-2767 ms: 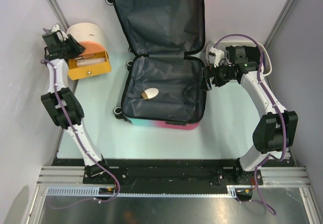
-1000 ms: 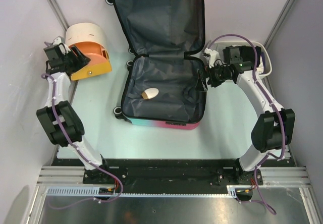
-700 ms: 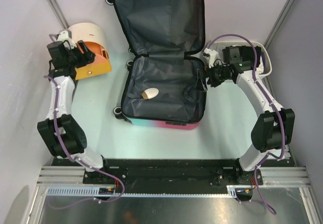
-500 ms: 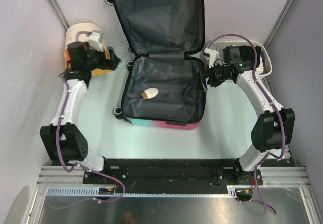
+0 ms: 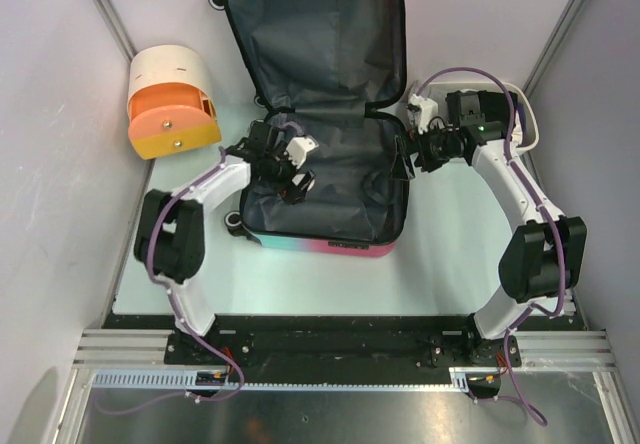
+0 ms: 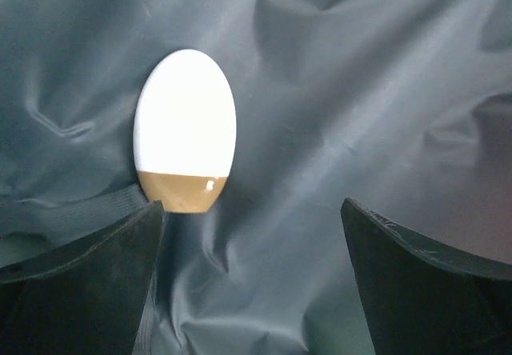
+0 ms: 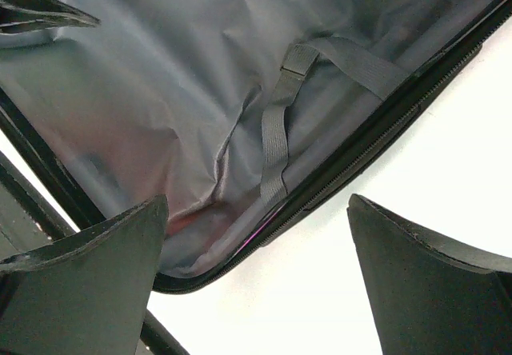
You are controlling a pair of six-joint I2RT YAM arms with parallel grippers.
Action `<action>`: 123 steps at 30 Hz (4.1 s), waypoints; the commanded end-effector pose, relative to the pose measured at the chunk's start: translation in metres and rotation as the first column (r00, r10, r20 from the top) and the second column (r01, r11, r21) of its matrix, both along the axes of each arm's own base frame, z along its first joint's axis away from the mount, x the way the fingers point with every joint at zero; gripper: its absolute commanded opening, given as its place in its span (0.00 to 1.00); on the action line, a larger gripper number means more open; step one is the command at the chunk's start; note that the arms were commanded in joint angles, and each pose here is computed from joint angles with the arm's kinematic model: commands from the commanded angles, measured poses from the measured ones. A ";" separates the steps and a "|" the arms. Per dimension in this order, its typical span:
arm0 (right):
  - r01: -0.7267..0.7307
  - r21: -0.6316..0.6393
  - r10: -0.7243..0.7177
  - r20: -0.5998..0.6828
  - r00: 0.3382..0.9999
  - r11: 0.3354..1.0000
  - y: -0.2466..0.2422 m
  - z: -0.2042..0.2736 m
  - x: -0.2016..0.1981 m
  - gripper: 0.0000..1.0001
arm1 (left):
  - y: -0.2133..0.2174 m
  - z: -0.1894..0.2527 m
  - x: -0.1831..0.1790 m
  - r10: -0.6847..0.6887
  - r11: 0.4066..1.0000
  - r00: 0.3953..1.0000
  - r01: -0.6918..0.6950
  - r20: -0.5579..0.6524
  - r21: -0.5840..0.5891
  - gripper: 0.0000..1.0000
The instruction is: Open, take out, and arrange the luggage
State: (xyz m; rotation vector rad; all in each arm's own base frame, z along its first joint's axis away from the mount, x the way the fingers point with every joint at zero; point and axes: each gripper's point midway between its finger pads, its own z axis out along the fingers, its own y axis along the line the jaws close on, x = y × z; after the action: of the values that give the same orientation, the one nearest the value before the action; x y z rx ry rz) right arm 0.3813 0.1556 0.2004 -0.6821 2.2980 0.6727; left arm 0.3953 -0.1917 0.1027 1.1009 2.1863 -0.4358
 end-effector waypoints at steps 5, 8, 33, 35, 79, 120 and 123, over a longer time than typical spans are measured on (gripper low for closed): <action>-0.004 0.013 0.004 0.063 0.998 1.000 -0.004 0.020 -0.003 1.00 | -0.005 -0.026 0.052 0.005 0.994 0.999 -0.009 0.035 0.112 0.98; 0.001 0.012 -0.002 0.063 0.998 1.000 -0.006 0.020 -0.004 1.00 | -0.001 -0.035 0.067 0.023 0.988 0.999 -0.030 0.048 0.153 0.97; 0.018 0.025 -0.020 0.062 0.998 1.000 -0.012 0.020 0.000 1.00 | -0.019 -0.002 0.061 0.010 0.999 0.998 -0.013 0.066 0.052 0.39; 0.019 0.021 -0.021 0.062 0.998 1.000 -0.013 0.020 -0.001 1.00 | -0.019 0.025 0.060 0.013 1.000 0.994 -0.015 0.110 0.020 0.35; -0.004 0.025 0.002 0.049 0.999 1.000 -0.004 0.015 0.000 1.00 | 0.330 0.229 0.158 0.723 0.691 0.605 -0.622 0.334 -0.369 0.78; 0.005 0.013 -0.006 0.062 0.998 1.000 -0.005 0.015 0.005 1.00 | 0.334 0.166 0.167 0.858 0.488 0.507 -0.760 0.079 -0.429 0.43; 0.013 0.011 -0.013 0.059 0.998 1.000 -0.009 0.014 0.002 1.00 | 0.333 0.173 0.180 0.848 0.515 0.513 -0.741 0.131 -0.431 0.46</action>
State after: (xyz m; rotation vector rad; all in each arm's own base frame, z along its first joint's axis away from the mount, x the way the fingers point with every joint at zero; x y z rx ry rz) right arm 0.3816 0.1534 0.1963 -0.6738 2.2976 0.6864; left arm 0.5535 0.1397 0.2380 -0.1360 2.0622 -0.1677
